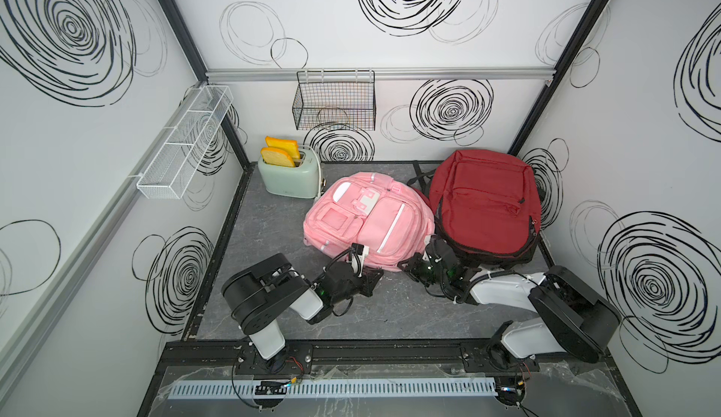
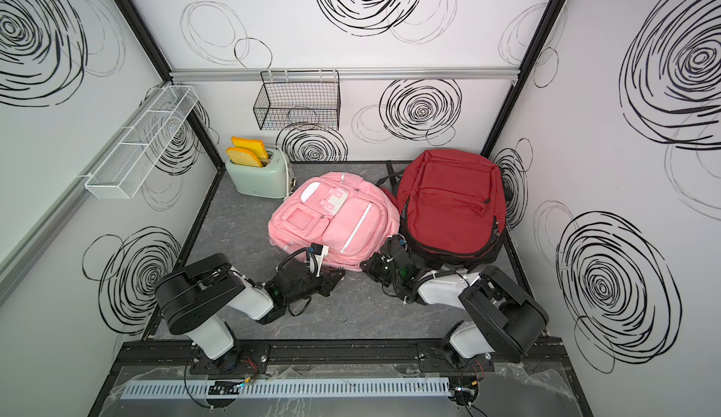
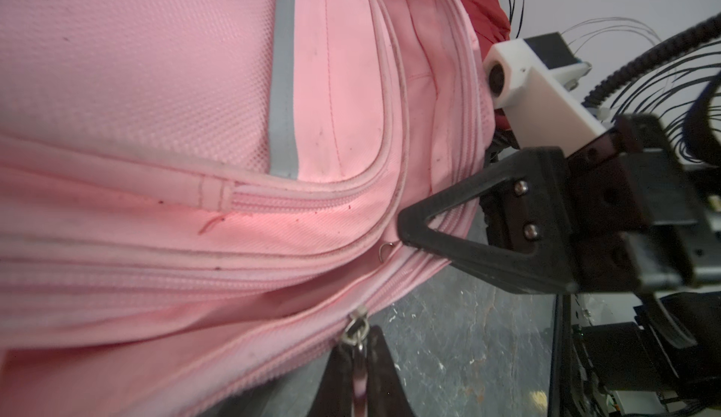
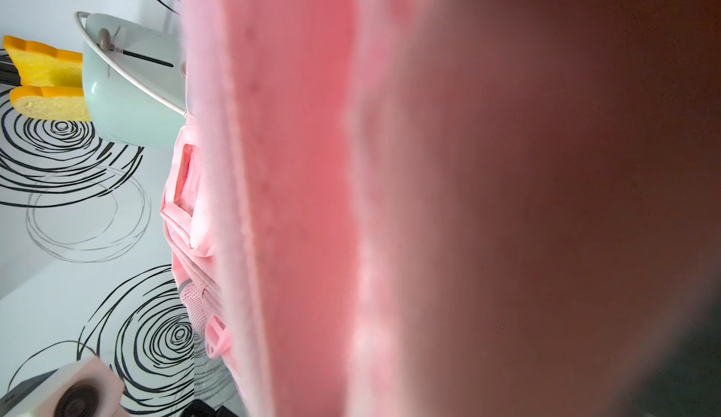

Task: Zip up the backpack
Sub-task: Zip the zipper on the backpack.

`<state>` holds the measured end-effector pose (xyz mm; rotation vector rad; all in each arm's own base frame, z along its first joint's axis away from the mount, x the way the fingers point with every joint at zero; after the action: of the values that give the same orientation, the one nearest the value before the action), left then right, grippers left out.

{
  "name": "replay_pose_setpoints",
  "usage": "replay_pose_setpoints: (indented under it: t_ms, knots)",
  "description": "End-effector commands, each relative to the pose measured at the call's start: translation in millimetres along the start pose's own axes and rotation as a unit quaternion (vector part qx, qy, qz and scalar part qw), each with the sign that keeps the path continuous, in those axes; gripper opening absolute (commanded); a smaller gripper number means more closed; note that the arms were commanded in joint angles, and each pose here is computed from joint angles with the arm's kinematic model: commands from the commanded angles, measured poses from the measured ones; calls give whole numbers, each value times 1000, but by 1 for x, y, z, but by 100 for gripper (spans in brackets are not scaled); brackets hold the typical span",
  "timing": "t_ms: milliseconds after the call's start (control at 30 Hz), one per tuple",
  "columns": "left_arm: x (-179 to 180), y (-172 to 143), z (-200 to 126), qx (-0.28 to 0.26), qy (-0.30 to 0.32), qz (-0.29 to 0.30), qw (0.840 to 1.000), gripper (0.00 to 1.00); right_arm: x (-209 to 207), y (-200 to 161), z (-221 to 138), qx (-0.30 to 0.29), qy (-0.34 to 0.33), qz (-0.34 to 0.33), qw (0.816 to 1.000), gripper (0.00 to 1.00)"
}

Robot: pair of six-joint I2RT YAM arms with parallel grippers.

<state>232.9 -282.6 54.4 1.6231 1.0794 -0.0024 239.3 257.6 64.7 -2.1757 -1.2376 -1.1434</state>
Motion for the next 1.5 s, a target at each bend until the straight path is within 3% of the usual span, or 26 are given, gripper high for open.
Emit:
replay_pose_setpoints:
  t_ms: [0, 400, 700, 933, 1467]
  knots:
    - [-12, 12, 2, -23, -21, 12, 999, 0, 45, 3, -7, -12, 48, -50, 998, 0]
    - [-6, 13, 0, -26, -8, 8, 1000, 0, 81, 2, -7, 3, -4, -223, 975, 0]
    - [0, 14, -4, -32, 4, 1, 999, 0, 83, 23, -26, -40, -70, -299, 951, 0]
    - [3, 15, -5, -35, 9, -1, 999, 0, 71, 39, -35, -37, -113, -323, 939, 0]
    - [4, 14, -4, -32, 12, -3, 999, 0, 38, 79, -53, -67, -149, -281, 946, 0]
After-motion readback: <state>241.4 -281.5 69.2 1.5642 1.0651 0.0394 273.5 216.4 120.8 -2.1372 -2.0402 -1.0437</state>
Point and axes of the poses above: each gripper's point midway between its finger pads, its own z axis out along the fingers, its own x axis along the line the jaws close on, y = z × x, the point moved 1 cm from there along -z, back along the fingers, and after that the axes turned 9 degrees about z, right-handed, at the moved point
